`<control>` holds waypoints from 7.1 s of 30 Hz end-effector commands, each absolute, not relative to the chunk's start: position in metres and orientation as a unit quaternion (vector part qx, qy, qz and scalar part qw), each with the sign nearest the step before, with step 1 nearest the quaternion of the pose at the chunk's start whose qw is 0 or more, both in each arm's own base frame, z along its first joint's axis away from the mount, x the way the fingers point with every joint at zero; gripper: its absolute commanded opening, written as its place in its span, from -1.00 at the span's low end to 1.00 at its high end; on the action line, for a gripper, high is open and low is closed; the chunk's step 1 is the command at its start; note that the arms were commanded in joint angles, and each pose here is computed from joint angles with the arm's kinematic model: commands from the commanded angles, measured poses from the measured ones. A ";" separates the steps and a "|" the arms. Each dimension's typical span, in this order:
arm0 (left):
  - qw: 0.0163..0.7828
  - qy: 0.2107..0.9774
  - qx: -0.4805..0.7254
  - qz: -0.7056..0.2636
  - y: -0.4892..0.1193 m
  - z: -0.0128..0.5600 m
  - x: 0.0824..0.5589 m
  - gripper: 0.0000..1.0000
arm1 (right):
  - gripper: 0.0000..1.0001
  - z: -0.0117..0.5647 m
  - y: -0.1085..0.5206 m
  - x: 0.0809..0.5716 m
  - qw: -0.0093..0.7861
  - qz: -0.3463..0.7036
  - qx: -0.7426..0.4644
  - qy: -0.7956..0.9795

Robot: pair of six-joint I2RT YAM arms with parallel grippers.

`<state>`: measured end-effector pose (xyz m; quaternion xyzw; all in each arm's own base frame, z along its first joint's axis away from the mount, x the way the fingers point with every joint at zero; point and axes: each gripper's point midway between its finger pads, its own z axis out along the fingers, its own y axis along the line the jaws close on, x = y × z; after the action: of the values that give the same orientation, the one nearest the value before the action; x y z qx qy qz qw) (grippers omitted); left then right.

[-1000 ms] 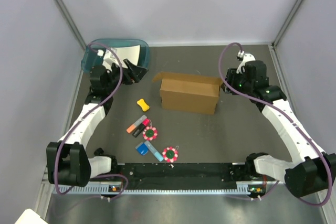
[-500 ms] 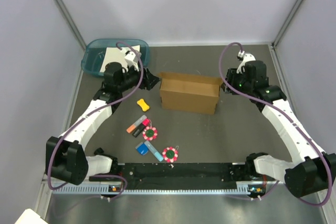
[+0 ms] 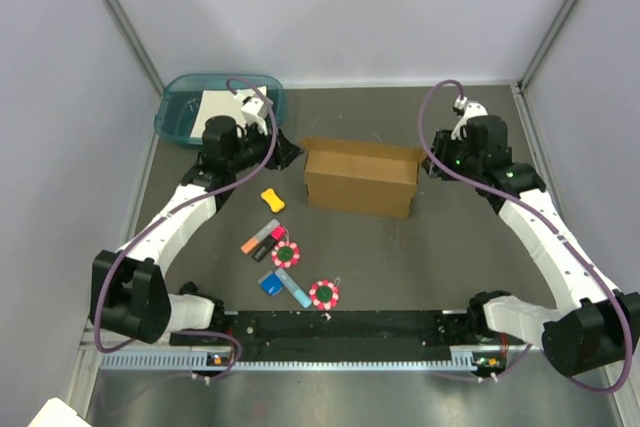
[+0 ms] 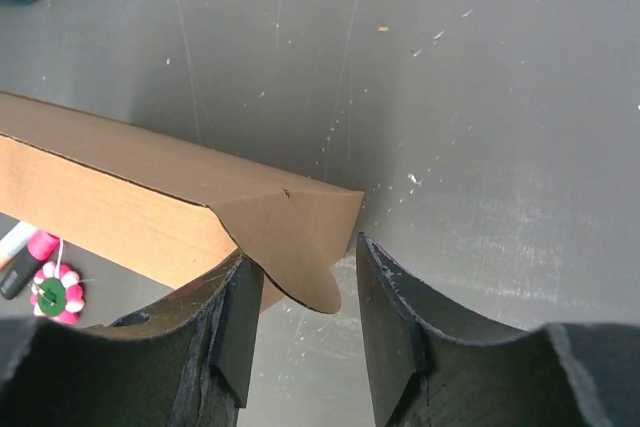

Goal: Fold the paper box

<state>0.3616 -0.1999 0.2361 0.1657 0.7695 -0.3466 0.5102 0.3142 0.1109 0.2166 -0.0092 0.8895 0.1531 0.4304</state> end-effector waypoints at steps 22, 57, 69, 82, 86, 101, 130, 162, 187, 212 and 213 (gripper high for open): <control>0.518 0.739 0.176 -0.393 -0.221 0.269 0.356 -0.74 | -0.88 0.249 0.135 0.318 0.435 0.228 0.041 0.870; 0.490 0.754 0.130 -0.418 -0.230 0.259 0.339 -1.00 | -1.00 0.173 0.129 0.313 0.425 0.121 0.077 0.894; 0.508 0.753 0.116 -0.402 -0.224 0.262 0.346 -1.00 | -1.00 0.157 0.106 0.297 0.436 0.064 0.054 0.896; 0.498 0.752 0.087 -0.423 -0.226 0.270 0.346 -1.00 | -1.00 0.140 0.102 0.291 0.428 0.056 0.051 0.900; 0.501 0.743 0.049 -0.440 -0.225 0.278 0.346 -1.00 | -1.00 0.140 0.101 0.291 0.431 0.054 0.050 0.900; 0.473 0.717 -0.079 -0.506 -0.221 0.282 0.340 -1.00 | -1.00 0.130 0.098 0.290 0.428 0.031 0.045 0.902; 0.453 0.734 -0.093 -0.497 -0.250 0.250 0.323 -1.00 | -1.00 0.119 0.100 0.285 0.422 0.022 0.043 0.905; 0.545 0.760 0.035 -0.352 -0.247 0.172 0.297 -1.00 | -1.00 0.120 0.105 0.276 0.425 0.052 0.049 0.902; 0.562 0.774 0.040 -0.289 -0.223 0.111 0.286 -1.00 | -1.00 0.126 0.105 0.274 0.433 0.060 0.052 0.898; 0.570 0.800 0.059 -0.176 -0.186 0.080 0.281 -0.99 | -1.00 0.136 0.108 0.273 0.434 0.072 0.055 0.896; 0.572 0.799 0.057 -0.176 -0.185 0.081 0.281 -0.93 | -1.00 0.137 0.108 0.274 0.436 0.072 0.056 0.895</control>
<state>0.2934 -0.2284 0.2007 0.0192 0.6617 -0.3375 0.6693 0.3065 0.1185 0.1965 0.0752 0.8334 0.1192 0.5344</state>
